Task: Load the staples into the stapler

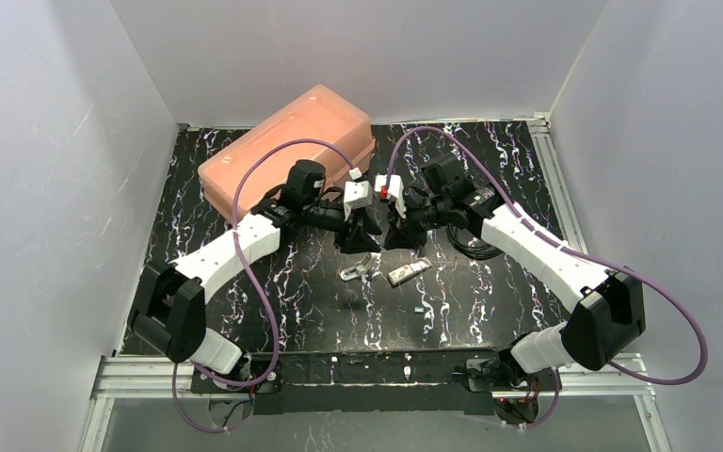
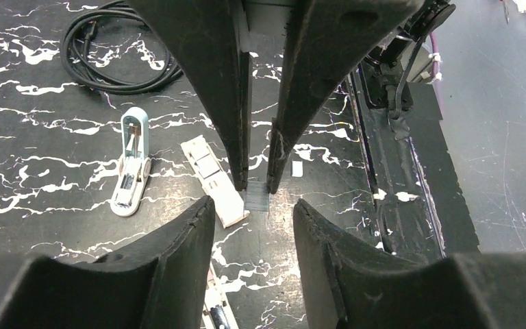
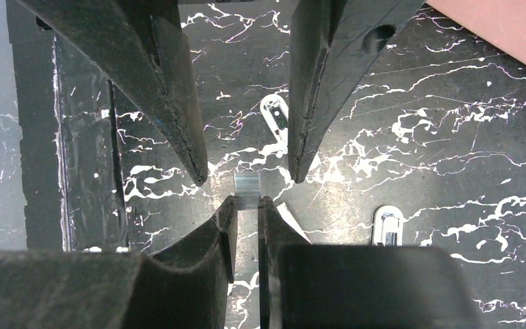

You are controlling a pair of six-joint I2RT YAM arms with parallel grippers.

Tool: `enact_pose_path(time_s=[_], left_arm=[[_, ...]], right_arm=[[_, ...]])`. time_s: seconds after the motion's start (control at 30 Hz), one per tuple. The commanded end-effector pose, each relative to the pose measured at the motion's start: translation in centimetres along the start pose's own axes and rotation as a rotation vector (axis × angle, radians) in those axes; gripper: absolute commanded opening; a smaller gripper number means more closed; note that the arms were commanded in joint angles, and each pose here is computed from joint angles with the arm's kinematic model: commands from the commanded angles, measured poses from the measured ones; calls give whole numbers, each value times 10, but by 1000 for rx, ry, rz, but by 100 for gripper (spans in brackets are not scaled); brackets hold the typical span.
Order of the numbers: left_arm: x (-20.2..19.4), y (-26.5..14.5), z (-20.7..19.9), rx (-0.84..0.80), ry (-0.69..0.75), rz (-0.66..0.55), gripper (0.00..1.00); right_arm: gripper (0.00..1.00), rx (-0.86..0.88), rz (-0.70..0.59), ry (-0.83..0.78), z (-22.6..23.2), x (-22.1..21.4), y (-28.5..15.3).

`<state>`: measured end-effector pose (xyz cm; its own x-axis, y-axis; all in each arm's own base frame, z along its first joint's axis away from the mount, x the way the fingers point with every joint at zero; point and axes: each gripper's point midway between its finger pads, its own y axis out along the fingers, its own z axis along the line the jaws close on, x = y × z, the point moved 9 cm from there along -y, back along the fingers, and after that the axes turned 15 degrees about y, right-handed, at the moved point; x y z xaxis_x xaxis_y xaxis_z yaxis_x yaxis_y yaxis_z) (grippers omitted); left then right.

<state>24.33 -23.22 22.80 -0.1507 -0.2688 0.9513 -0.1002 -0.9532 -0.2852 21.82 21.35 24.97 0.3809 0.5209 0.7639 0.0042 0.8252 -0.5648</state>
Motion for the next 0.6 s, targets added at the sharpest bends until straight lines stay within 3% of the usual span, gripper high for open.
enact_pose_path(time_s=[0.0,0.57], left_arm=[[-4,4,-3,-24,-11,-10,42],[-4,6,-1,-28,-22,-18,27]], right_arm=[[9,-17,-61,-32,0,18,-8],[9,-25,-58,-29,-1,16,-8]])
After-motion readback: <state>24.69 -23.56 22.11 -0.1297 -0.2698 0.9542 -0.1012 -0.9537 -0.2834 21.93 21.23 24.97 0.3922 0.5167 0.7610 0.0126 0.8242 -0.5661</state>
